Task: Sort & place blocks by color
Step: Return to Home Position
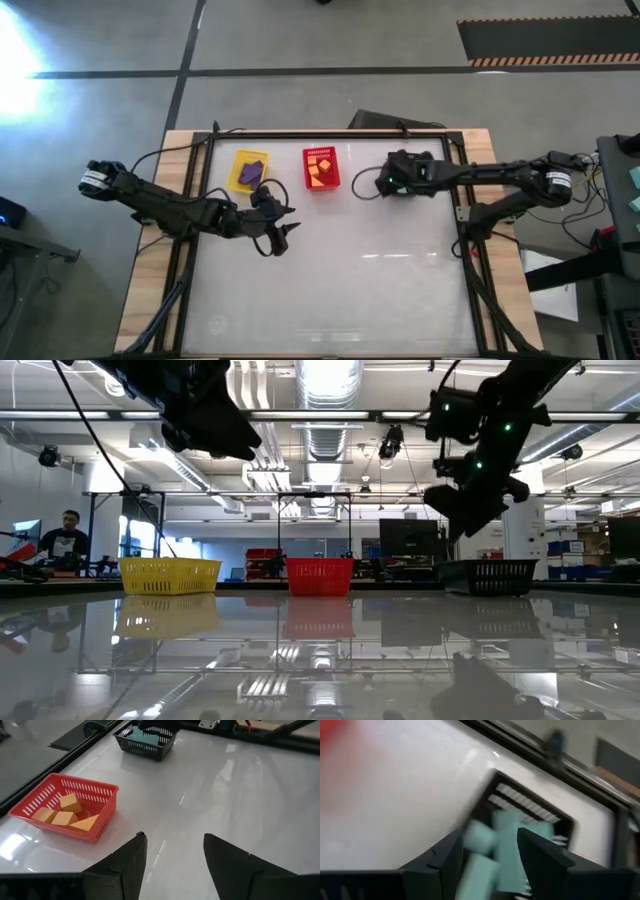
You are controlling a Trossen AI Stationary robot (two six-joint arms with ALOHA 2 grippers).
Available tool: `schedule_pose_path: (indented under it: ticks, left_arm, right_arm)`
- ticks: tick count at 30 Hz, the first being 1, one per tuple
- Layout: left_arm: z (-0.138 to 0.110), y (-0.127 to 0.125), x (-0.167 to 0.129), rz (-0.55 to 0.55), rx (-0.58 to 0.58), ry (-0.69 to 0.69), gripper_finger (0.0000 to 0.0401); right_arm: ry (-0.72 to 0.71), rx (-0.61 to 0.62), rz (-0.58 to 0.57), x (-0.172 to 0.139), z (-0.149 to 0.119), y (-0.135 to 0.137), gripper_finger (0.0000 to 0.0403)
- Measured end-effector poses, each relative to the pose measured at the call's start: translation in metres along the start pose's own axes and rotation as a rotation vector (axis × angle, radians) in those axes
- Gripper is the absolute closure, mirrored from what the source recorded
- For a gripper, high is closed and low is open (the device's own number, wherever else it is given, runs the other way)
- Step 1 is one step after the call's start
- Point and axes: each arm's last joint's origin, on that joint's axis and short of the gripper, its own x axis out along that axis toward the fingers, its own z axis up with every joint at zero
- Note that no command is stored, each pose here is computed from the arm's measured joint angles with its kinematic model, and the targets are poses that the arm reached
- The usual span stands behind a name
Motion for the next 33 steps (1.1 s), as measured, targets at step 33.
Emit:
schedule_pose_path:
  ticks: [33]
  left_arm:
    - [-0.065,0.048,-0.031,-0.419,0.352,-0.18,0.0328]
  right_arm:
    - [-0.655,-0.588,0.869,-0.035,-0.078,0.044,0.036]
